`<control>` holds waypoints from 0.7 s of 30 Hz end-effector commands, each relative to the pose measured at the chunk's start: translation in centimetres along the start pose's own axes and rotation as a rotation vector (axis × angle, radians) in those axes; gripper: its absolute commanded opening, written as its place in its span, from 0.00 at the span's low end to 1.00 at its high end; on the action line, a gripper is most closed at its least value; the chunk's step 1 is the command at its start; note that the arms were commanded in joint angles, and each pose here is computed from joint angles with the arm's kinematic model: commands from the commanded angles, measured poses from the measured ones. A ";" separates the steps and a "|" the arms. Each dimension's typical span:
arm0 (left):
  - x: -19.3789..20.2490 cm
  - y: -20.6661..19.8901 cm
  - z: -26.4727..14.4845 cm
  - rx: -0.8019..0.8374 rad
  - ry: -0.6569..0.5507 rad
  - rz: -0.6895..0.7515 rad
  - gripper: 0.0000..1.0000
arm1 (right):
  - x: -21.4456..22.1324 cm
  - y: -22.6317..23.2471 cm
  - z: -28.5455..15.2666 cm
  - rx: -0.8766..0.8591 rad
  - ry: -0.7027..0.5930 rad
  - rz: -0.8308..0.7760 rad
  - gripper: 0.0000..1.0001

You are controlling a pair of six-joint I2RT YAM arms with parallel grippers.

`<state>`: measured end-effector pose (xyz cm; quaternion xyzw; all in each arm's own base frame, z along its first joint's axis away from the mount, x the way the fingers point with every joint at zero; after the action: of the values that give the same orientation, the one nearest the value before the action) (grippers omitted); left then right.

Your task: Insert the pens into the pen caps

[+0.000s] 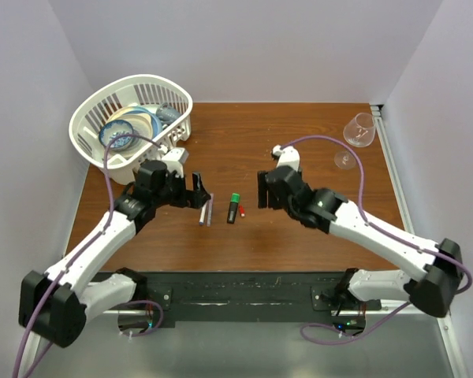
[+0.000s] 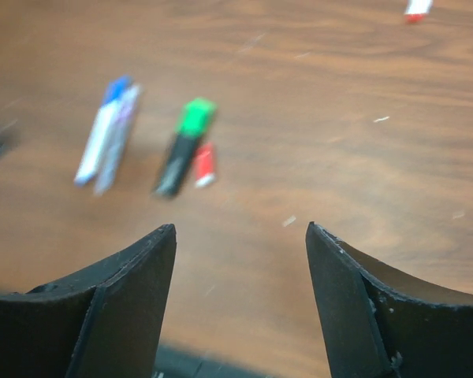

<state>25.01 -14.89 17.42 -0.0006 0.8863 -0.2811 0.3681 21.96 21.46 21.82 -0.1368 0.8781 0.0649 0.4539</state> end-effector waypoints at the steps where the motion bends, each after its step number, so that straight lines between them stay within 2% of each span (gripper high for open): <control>1: -0.6 -0.4 -1.7 0.043 -0.099 0.046 1.00 | -3.7 -3.0 4.3 0.096 -0.024 0.020 0.70; 3: -0.5 0.1 -2.3 0.019 -0.140 0.046 1.00 | -5.3 -5.3 6.4 0.188 -0.040 0.009 0.69; 5: -0.9 0.1 -3.0 0.001 -0.164 0.038 1.00 | -5.1 -7.2 10.0 0.278 0.019 -0.002 0.67; 8: -1.0 0.1 -3.5 -0.008 -0.175 0.045 1.00 | -5.7 -9.0 14.3 0.340 0.085 -0.009 0.64; 9: -1.2 0.1 -3.7 -0.011 -0.182 0.053 1.00 | -7.3 -9.0 15.0 0.333 0.067 0.003 0.63; 10: -1.1 0.3 -3.9 -0.023 -0.181 0.059 1.00 | -5.6 -9.7 17.4 0.358 0.139 -0.011 0.62; 12: -1.5 0.3 -4.5 -0.033 -0.217 0.062 1.00 | -6.8 -10.2 19.3 0.370 0.146 -0.004 0.57; 14: -1.6 0.1 -4.8 -0.012 -0.240 0.073 1.00 | -5.0 -11.3 21.9 0.400 0.224 -0.020 0.55; 15: -1.4 -0.2 -4.8 0.011 -0.235 0.076 1.00 | -5.9 -11.4 22.6 0.393 0.213 -0.009 0.55; 17: -1.4 -0.5 -4.7 0.038 -0.230 0.083 1.00 | -4.3 -12.6 24.4 0.403 0.282 0.000 0.51; 21: -0.9 -0.8 -4.3 0.060 -0.182 0.083 1.00 | -4.1 -14.6 25.7 0.401 0.304 0.043 0.46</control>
<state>22.53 -12.74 20.82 -0.0003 0.8420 -0.2802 0.4611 47.50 16.08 9.21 -0.0448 0.9307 -0.1303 0.3388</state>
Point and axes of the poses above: each gripper's point midway between its finger pads, its own z axis out along the fingers, its own y axis along the line the jaws close on, x = y × z, the point moved 4 cm from there along -z, back along the fingers, and after that the axes turned 10 degrees about -z, right-handed, at the moved point
